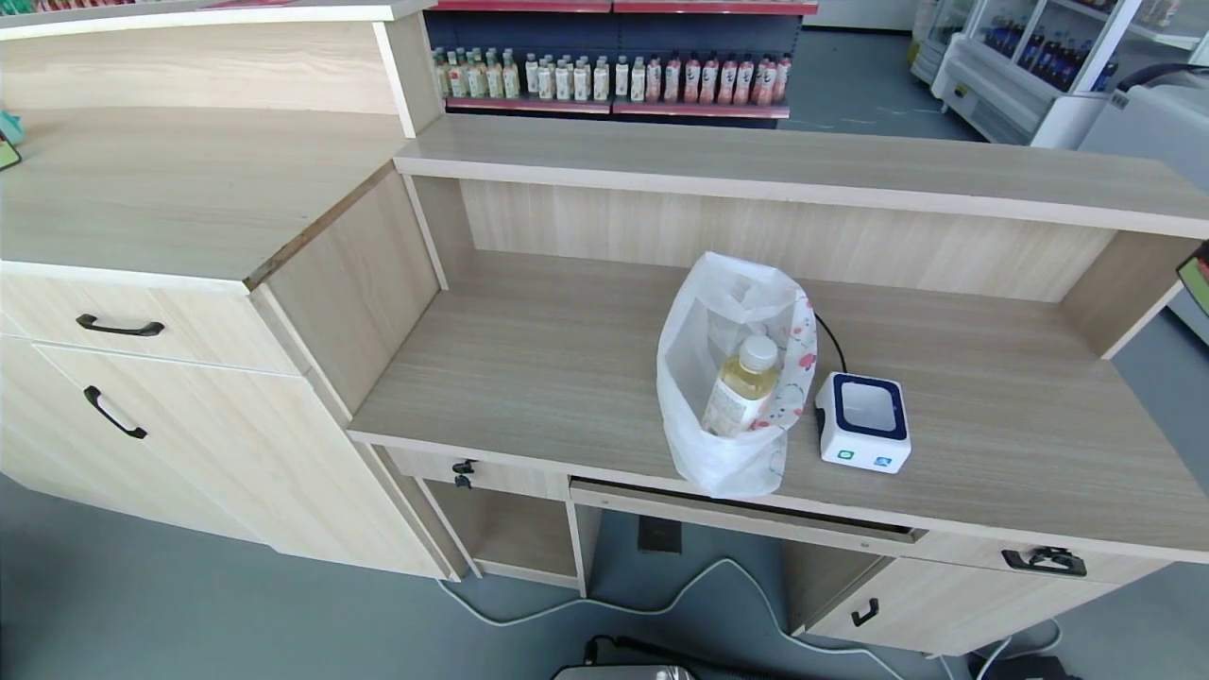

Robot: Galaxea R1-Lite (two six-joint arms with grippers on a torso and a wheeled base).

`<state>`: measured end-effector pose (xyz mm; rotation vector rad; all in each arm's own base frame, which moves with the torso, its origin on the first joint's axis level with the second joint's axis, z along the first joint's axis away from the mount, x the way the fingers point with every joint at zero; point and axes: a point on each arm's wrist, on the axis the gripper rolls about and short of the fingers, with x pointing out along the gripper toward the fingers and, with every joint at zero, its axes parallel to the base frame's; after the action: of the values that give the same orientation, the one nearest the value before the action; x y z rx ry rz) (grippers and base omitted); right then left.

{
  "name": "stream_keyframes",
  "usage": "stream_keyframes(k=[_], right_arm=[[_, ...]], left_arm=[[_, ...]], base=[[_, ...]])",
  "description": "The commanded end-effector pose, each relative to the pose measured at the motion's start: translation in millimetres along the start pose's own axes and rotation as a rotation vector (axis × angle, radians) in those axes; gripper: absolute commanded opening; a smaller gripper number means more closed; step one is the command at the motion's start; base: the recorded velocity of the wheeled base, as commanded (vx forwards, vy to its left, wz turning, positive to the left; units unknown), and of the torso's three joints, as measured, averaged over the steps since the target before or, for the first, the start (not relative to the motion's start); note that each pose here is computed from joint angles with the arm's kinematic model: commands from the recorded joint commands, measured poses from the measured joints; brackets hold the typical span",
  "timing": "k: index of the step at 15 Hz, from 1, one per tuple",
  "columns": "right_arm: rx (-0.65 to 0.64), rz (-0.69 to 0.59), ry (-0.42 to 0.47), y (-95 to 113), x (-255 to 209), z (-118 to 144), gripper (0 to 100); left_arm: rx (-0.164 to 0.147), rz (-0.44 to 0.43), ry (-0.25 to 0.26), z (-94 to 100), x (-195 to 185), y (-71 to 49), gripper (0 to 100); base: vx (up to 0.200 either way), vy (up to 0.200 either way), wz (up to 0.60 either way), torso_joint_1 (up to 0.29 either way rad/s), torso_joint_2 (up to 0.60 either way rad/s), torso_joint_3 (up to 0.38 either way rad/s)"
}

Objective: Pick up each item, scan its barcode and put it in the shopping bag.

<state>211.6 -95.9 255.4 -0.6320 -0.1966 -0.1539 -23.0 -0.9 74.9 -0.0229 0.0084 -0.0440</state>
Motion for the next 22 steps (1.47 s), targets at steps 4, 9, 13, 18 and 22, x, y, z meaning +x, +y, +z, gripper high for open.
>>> stream_keyframes(k=[4, 9, 13, 18, 22], right_arm=[[0.393, 0.204, 0.032, 53, 74, -29, 0], [0.489, 0.365, 0.016, 115, 132, -35, 0], [0.506, 0.474, 0.017, 163, 149, -38, 0], [0.508, 0.534, -0.011, 205, 180, -44, 0], [0.516, 0.581, -0.007, 236, 195, -49, 0]], left_arm=[[0.000, 0.000, 0.001, -0.1, 0, 0.0, 100], [0.000, 0.000, 0.000, 0.0, 0, 0.0, 100], [0.000, 0.000, 0.000, 0.0, 0, 0.0, 100], [0.000, 0.000, 0.000, 0.0, 0, 0.0, 100], [0.000, 0.000, 0.001, -0.4, 0, 0.0, 100]], base=[[0.000, 0.000, 0.00, 0.000, 0.00, 0.000], [0.000, 0.000, 0.00, 0.000, 0.00, 0.000], [0.000, 0.000, 0.00, 0.000, 0.00, 0.000], [0.000, 0.000, 0.00, 0.000, 0.00, 0.000], [0.000, 0.000, 0.00, 0.000, 0.00, 0.000]])
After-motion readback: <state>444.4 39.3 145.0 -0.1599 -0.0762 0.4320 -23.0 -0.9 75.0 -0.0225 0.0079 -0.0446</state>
